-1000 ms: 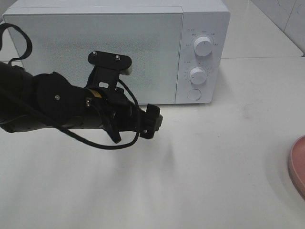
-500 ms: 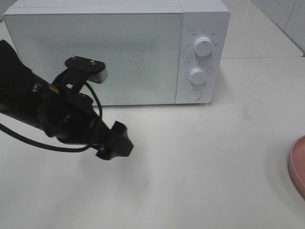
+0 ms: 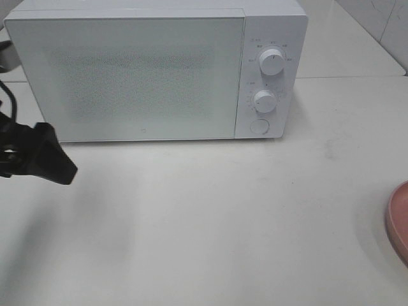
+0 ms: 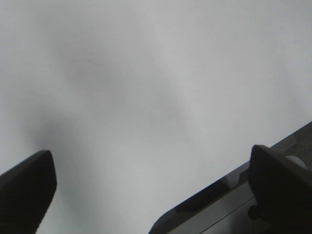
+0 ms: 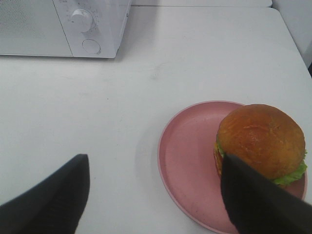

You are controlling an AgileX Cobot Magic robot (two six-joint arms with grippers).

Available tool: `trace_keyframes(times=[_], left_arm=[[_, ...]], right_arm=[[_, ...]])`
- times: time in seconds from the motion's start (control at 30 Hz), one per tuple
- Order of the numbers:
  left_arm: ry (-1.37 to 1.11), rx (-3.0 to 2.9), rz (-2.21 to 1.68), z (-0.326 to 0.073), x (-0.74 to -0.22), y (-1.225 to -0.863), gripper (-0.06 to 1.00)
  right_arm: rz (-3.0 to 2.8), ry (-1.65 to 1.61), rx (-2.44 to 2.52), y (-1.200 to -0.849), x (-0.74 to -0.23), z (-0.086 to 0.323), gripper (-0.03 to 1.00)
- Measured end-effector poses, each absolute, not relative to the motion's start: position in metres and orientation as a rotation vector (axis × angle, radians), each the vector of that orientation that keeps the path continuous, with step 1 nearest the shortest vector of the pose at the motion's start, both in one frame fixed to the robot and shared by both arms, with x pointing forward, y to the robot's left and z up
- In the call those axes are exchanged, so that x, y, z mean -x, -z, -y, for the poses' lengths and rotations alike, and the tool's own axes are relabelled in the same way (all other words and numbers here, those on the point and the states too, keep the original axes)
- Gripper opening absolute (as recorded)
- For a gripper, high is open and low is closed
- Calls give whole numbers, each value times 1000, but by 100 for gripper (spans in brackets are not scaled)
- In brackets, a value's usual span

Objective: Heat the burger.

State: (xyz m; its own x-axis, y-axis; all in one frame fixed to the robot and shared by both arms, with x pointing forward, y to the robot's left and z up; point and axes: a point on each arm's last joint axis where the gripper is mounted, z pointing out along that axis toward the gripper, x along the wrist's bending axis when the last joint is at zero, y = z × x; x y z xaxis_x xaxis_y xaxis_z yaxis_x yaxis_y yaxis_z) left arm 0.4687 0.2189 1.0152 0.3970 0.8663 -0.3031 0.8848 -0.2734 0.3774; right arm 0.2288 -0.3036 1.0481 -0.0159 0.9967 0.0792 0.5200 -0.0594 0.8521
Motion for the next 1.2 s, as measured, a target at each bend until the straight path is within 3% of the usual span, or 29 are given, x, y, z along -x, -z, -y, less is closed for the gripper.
trace_keyframes(times=[0.33,0.63,1.2], left_arm=[[-142,-2005,-1848,-289,-436,-1053,99],[-334,-1950,-1879,-298,-398,-1077,99],[-445,-1873,-1825,-294,-324,-1040,99]], right_arm=[[-1596,-982,-1643,-1048,-229,304,73],[-1596,-982,-1643,-1048,-229,304,73],[-1596,-982,-1643,-1048,-229,304,73]])
